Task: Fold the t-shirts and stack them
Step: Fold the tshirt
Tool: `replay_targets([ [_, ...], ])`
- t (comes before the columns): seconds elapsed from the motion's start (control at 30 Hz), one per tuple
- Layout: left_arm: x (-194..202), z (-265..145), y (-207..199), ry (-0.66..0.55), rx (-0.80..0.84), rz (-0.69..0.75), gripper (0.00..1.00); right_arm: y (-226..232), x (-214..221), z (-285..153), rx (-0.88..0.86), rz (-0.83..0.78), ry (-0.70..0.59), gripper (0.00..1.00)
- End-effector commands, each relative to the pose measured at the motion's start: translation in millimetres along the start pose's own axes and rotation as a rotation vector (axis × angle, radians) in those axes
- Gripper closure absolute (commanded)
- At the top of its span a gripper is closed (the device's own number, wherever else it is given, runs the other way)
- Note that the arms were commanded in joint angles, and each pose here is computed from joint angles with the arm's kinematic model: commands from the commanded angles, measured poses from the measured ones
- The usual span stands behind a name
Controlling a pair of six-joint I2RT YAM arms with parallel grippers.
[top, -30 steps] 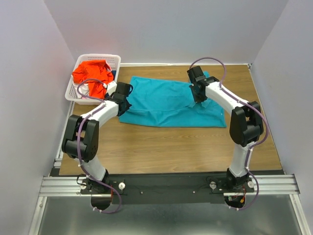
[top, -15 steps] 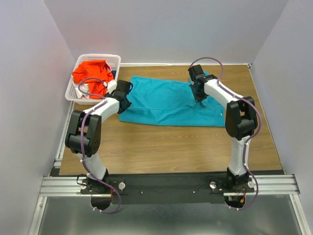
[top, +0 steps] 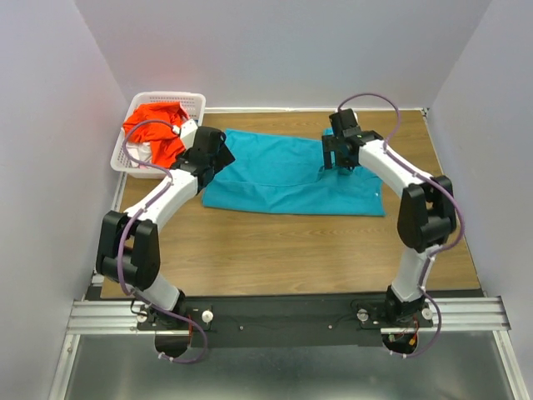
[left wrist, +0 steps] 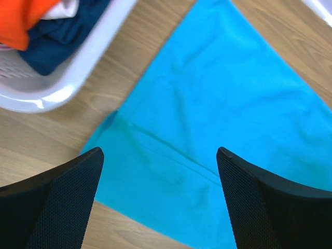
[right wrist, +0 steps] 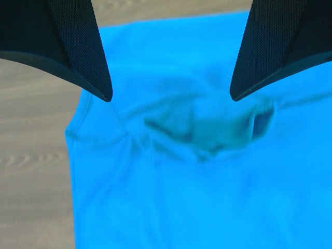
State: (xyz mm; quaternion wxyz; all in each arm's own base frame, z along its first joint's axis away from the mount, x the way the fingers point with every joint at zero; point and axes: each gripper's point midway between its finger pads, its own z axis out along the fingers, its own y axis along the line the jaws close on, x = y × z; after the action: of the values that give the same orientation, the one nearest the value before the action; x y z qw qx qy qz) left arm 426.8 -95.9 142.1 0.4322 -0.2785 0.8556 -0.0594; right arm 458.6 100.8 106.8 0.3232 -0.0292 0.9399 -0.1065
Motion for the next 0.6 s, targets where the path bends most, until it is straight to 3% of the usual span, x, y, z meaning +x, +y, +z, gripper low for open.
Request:
replay_targets([
  [0.0,19,-13,-16,0.013,0.067,0.044,0.03,19,22,-23,-0.161,0.12,0.003,0.0],
  [0.1,38,-12,-22,0.056,0.093,0.07,0.03,38,38,-23,-0.272,0.108,0.029,0.0],
  [0.23,56,-7,-20,0.093,0.095,0.091,0.02,37,50,-5,-0.239,0.083,0.065,0.0],
  [0.57,75,13,-8,0.143,0.03,0.133,0.02,46,-10,68,-0.106,0.063,0.004,0.0],
])
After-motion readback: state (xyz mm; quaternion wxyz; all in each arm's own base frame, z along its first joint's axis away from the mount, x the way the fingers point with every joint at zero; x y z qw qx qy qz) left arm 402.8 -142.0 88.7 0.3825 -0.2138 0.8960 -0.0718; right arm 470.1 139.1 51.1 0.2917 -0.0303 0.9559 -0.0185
